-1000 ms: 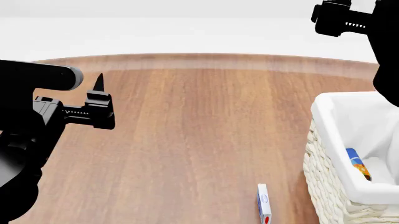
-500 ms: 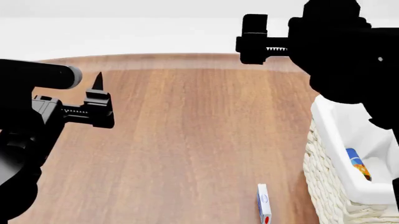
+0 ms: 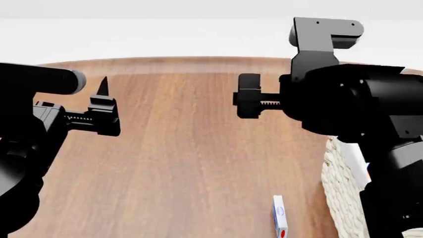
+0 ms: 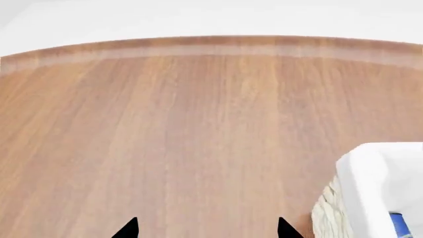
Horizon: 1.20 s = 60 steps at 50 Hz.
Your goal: Pick up the alphabet soup and the cream cheese box, and put them in the basket.
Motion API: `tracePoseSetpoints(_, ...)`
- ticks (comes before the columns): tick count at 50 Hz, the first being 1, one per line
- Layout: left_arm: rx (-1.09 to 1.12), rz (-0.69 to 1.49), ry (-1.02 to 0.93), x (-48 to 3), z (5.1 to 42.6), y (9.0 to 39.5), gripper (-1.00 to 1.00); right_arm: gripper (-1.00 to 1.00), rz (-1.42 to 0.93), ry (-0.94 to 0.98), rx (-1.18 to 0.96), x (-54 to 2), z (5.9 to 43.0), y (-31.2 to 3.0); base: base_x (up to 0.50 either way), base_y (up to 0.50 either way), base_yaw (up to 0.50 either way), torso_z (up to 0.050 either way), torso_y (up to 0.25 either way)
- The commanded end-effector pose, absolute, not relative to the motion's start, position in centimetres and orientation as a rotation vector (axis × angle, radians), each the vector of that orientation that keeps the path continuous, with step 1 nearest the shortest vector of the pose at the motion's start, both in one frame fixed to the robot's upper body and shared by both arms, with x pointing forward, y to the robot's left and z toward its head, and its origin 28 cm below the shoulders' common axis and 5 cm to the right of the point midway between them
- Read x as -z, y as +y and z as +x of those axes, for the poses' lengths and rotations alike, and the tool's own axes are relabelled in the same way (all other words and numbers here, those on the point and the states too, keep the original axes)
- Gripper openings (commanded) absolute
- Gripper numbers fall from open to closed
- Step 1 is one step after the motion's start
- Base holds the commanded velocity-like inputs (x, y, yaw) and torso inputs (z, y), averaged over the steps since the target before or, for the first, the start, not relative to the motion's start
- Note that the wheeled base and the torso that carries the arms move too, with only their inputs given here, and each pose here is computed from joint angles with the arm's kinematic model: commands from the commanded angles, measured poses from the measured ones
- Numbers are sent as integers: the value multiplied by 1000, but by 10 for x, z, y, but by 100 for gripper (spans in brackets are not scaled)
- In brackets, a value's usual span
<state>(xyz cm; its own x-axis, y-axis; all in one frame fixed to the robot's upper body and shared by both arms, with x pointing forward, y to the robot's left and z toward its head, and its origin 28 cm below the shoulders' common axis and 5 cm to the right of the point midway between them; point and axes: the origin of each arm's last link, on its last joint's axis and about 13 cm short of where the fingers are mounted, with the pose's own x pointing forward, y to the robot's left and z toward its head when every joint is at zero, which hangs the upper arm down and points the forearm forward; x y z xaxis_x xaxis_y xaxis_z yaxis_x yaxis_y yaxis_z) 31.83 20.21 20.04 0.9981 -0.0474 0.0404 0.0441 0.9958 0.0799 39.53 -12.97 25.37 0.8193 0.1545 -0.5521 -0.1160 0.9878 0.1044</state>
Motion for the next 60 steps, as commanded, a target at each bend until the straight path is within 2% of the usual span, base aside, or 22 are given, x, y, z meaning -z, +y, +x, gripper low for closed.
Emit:
tracePoseSetpoints(1, 45, 80, -40, -200, 318, 202, 100, 100, 97, 663, -146, -233, 399, -133, 0, 0, 0, 0, 0)
tracePoseSetpoints(12, 45, 84, -41, -200, 318, 202, 100, 100, 117, 682, -69, -227, 397, -144, 0, 0, 0, 0, 0)
tracePoseSetpoints(31, 50, 77, -39, -199, 319, 203, 100, 100, 137, 770, -100, -209, 397, -145, 0, 0, 0, 0, 0)
tracePoseSetpoints(60, 63, 91, -49, -196, 319, 202, 100, 100, 159, 808, -34, -184, 396, -154, 0, 0, 0, 0, 0)
